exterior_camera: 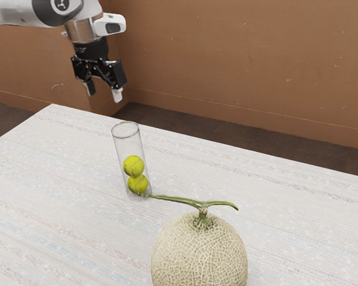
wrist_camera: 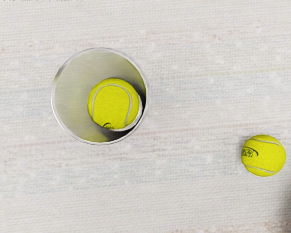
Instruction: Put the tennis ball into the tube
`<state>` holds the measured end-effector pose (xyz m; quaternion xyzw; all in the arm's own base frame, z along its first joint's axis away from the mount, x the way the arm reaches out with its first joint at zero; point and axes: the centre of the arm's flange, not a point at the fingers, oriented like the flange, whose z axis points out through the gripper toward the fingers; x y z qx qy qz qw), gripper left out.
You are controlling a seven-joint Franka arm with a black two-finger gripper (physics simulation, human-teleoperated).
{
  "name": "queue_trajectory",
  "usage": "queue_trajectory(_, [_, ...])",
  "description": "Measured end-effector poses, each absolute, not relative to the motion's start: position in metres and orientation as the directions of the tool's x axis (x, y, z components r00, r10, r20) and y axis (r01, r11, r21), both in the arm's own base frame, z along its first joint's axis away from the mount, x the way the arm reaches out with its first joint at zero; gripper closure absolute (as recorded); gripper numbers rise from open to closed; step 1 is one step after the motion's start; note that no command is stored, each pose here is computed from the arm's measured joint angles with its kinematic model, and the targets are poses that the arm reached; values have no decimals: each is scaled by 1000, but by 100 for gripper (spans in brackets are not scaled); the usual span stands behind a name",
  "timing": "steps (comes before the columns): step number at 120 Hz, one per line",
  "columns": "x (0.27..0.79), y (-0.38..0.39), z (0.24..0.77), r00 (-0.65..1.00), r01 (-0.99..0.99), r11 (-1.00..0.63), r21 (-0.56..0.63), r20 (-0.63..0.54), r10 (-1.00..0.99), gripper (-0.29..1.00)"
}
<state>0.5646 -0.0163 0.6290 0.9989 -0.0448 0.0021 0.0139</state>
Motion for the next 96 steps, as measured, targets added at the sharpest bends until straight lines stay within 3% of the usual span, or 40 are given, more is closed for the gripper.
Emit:
queue_trajectory(60, [559,-27,620,992,-124,-992,27,-13,-125,0])
queue_trajectory(79, [528,-26,572,989,-119,-992,47,-80,-122,0])
queue_trajectory(96, [508,-73,531,980,-184,-982,43,-74,-187,0])
